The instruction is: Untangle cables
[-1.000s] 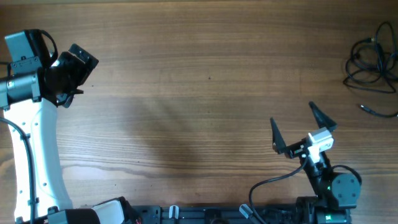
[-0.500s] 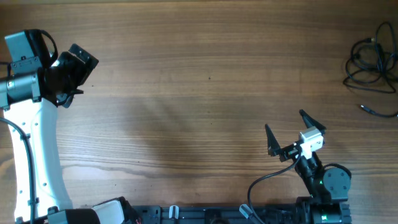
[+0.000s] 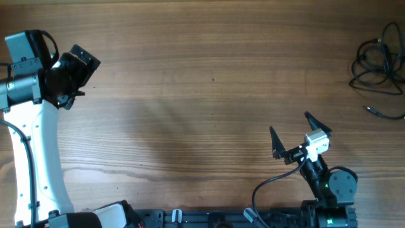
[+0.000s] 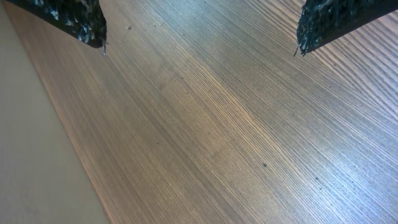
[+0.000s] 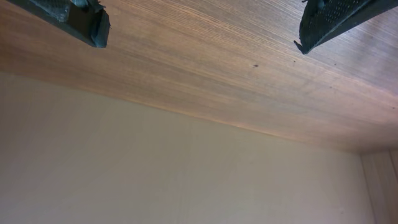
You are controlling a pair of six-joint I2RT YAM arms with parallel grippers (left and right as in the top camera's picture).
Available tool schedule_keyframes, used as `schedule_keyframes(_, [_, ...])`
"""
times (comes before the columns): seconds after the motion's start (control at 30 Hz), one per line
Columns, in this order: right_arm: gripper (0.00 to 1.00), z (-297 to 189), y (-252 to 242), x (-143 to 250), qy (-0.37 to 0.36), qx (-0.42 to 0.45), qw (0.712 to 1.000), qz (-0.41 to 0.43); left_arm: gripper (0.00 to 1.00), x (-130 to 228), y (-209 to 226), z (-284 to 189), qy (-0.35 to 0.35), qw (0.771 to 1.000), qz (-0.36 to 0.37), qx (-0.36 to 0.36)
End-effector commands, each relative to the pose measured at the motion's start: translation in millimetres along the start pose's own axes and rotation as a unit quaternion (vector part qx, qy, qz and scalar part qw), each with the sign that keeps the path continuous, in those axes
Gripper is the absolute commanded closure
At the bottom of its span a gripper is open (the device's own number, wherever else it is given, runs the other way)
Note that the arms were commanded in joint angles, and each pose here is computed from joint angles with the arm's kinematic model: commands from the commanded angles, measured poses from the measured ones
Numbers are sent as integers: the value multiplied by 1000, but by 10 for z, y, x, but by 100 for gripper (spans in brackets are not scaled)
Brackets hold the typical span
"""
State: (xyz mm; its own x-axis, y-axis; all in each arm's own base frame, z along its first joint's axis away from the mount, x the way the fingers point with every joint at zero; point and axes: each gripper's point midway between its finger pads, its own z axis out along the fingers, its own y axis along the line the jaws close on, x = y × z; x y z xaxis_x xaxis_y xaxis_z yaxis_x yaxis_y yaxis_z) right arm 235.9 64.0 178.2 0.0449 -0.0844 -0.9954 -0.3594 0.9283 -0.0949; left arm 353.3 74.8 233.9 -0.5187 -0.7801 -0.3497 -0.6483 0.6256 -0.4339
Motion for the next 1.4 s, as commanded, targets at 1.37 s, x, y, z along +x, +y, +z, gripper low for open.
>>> schedule_keyframes(1.37, [0,-3,9,-25,-6,-2,1000,5,0,1143,376,-439,-424,836,236,255])
